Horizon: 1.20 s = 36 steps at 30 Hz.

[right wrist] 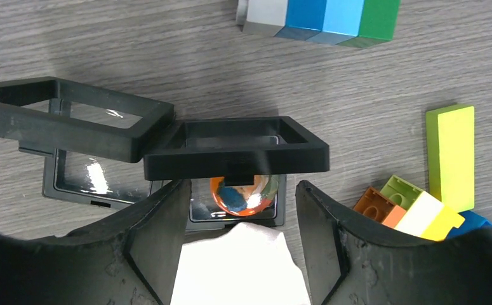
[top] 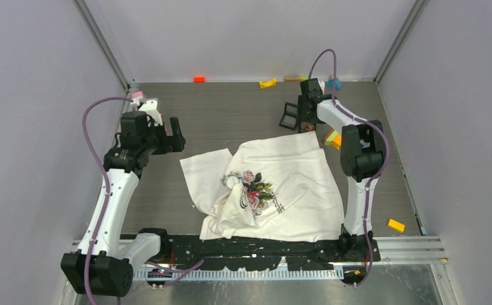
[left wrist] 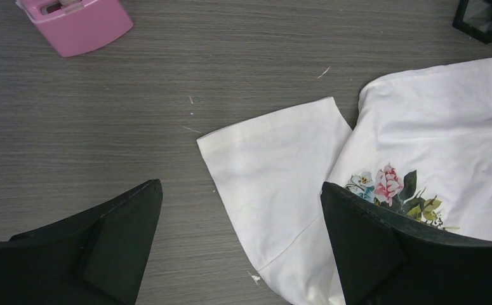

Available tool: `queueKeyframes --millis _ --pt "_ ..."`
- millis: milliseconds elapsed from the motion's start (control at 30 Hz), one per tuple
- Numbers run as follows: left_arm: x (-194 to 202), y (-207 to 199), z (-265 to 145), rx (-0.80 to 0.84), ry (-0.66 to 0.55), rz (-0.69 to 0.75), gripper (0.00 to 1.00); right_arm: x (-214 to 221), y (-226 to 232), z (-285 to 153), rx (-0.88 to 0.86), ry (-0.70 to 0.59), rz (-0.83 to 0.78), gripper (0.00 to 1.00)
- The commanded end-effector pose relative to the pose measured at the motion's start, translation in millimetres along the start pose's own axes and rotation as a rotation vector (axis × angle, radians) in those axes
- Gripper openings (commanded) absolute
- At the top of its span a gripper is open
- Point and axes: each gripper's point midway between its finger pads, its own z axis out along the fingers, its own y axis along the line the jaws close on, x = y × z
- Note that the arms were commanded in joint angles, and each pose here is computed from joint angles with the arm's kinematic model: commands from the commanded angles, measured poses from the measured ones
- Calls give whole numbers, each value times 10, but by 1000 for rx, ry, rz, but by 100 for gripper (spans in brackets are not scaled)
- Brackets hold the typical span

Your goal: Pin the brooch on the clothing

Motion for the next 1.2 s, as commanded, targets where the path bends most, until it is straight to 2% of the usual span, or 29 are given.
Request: queueKeyframes --millis 0,533,833,1167 --pt "-57 46 7 -17 -25 21 100 -128 90 -13 -25 -18 -24 67" --pt "-53 53 -17 -19 -32 24 100 79 62 163 5 37 -28 58" --pt "-47 57 -5 -20 -29 23 100 81 99 146 -27 30 11 40" --pt "-41 62 -1 -22 -29 25 100 -128 111 -151 -77 -32 37 23"
